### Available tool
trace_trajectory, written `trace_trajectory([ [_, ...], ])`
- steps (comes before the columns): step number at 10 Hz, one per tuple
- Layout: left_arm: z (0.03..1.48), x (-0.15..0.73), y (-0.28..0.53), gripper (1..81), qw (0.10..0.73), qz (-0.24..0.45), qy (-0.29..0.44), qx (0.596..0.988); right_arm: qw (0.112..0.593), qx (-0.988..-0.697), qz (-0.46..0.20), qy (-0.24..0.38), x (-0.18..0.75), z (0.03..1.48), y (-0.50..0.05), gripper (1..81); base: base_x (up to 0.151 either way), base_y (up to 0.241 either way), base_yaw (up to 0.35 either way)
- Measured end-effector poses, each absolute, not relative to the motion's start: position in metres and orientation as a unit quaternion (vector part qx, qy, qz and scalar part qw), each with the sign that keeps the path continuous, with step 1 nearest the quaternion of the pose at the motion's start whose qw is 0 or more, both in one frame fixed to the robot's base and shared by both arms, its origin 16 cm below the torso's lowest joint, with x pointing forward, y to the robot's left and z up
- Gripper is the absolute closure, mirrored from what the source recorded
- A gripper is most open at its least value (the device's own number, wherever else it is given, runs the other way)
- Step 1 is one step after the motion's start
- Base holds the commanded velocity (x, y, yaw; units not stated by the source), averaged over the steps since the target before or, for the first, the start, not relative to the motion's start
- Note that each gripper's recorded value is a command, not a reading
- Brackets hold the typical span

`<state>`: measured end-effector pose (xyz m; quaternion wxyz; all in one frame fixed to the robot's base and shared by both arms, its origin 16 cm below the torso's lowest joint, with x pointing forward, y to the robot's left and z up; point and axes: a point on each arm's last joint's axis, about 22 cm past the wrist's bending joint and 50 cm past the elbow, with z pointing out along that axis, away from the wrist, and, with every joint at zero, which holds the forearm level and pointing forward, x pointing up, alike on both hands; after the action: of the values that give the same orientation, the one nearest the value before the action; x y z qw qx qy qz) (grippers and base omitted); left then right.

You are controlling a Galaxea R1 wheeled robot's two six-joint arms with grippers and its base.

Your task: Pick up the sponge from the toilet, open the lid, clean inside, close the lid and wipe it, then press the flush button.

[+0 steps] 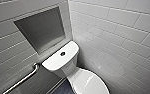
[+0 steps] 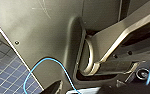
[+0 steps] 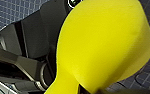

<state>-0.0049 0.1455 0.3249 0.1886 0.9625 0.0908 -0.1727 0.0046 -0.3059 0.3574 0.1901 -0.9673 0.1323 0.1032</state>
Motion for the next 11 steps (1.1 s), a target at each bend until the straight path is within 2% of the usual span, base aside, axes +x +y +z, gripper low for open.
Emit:
trace_trajectory([
  [1, 0.326, 0.003, 0.143, 1.0, 0.198, -0.168, 0.092, 0.961, 0.175, -0.971, 0.110, 0.122, -0.016, 0.359, -0.304, 81.1, 0.000, 0.000, 0.000],
  [4, 0.335, 0.018, 0.141, 1.0, 0.229, -0.161, 0.101, 0.955, 0.152, -0.959, 0.224, 0.083, -0.089, 0.378, -0.297, 81.1, 0.000, 0.000, 0.000],
  [7, 0.329, 0.062, 0.163, 1.0, 0.231, -0.136, 0.109, 0.957, 0.173, -0.947, 0.260, 0.071, -0.112, 0.386, -0.250, 81.1, 0.000, 0.000, 0.000],
  [9, 0.331, 0.084, 0.150, 1.0, 0.248, -0.126, 0.113, 0.954, 0.184, -0.944, 0.274, 0.014, -0.138, 0.401, -0.248, 81.1, 0.000, 0.000, 0.000],
  [11, 0.326, 0.107, 0.154, 1.0, 0.249, -0.111, 0.111, 0.956, 0.179, -0.943, 0.279, -0.002, -0.143, 0.398, -0.243, 81.1, 0.000, 0.000, 0.000],
])
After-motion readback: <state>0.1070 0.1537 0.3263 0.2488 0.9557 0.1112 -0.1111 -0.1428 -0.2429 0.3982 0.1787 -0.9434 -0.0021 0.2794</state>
